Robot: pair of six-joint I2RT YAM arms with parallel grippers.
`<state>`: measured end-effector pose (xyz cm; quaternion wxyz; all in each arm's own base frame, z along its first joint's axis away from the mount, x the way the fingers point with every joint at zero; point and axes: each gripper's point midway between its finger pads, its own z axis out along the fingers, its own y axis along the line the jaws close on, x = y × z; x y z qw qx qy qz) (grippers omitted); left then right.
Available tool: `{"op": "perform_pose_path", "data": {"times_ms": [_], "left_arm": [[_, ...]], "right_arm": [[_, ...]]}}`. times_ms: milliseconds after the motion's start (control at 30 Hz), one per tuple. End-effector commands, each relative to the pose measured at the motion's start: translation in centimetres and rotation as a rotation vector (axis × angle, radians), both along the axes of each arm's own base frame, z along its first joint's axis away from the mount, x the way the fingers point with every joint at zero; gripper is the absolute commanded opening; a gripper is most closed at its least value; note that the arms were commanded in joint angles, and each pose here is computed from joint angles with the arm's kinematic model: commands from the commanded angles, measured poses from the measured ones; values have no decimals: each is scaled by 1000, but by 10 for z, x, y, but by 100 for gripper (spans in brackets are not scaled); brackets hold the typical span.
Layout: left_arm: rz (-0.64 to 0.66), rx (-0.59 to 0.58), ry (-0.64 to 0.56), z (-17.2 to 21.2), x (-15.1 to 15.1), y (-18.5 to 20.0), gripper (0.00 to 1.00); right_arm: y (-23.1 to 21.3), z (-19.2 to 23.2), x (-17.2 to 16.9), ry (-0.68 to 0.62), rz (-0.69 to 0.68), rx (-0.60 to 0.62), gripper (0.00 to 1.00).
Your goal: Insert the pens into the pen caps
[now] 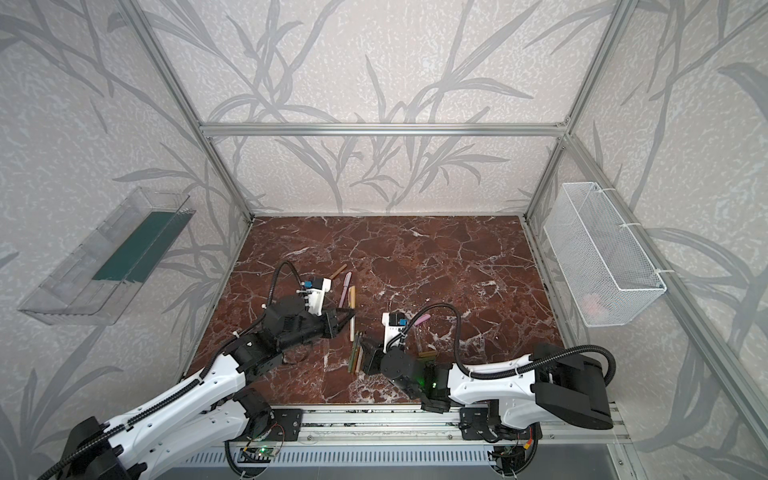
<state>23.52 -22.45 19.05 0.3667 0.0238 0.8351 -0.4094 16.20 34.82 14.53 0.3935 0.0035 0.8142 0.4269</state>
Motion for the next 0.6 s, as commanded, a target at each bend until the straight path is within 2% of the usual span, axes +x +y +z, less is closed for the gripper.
{"op": "perform_pose_path", "data": {"times_ms": [0, 100, 200, 267, 467, 567], "left_arm": [[65, -42, -84, 27, 17, 2, 0], [42, -50, -88, 28, 17, -3, 0], [44, -10, -81, 24, 18, -2, 0], [44, 40, -62, 17, 19, 0, 0], [134, 254, 0, -17, 33, 21, 0], [162, 362, 37, -37, 43, 27, 0]], "right_arm": [[-10, -7, 2, 5, -30, -67, 0], [-19, 1, 6, -21, -63, -68, 0], [-35, 9, 11, -55, -113, -67, 0], [-51, 14, 16, -79, -166, -65, 13], [-100, 22, 24, -103, -257, -140, 40], [-122, 20, 27, -95, -290, -188, 45]]}}
